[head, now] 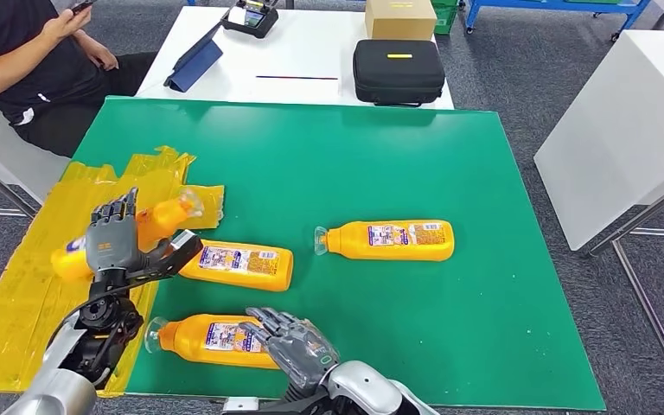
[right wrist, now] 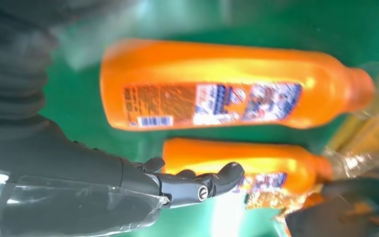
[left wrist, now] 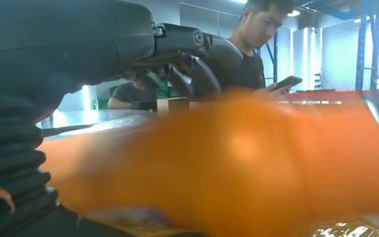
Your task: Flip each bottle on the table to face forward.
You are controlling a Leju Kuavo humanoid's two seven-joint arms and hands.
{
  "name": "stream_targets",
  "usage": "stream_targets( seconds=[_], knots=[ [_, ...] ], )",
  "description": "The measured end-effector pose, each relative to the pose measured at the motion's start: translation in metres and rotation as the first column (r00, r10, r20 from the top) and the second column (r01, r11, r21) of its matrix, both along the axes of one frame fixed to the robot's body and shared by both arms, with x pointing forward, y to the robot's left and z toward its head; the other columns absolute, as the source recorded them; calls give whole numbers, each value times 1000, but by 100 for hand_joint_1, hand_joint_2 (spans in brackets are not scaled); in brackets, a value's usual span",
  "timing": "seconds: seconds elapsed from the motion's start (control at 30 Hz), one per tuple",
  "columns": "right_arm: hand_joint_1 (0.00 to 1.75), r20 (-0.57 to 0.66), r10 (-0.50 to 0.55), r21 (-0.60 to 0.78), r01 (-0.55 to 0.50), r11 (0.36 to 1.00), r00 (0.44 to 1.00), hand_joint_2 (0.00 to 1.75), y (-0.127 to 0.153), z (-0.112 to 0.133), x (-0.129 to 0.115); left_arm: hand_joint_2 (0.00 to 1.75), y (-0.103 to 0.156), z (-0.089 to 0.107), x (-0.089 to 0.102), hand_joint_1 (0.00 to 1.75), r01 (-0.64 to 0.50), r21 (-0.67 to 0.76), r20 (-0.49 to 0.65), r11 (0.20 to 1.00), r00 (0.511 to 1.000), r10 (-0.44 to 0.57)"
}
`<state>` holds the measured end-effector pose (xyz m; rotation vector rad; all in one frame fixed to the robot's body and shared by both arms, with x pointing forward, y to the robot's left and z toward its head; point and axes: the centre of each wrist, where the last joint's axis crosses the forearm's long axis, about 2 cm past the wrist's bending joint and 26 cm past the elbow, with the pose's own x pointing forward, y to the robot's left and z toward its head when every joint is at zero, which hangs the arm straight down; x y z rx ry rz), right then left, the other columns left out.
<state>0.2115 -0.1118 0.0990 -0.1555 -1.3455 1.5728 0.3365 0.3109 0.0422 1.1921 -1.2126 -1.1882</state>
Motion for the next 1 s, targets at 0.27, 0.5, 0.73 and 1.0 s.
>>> stream_targets(
  seconds=[0.27,0.5,0.73,1.0],
  knots=[
    [0,0,-9,-69,9,998,1000,175,-8,-10,-7,0,1,-4,-3,0,31,4,-8,1000,999,-31],
    [0,16,-35,-87,36,996,999,175,-11,-11,-7,0,4,-5,-9,0,67,-147,66,987,996,-58],
    [0,21,-38,-42,39,998,999,175,1,-3,-3,0,3,18,-14,0,90,-620,282,780,952,115],
    [0,13,-41,32,41,999,999,175,22,10,8,0,8,59,-24,0,233,-795,448,560,848,283]
  ],
)
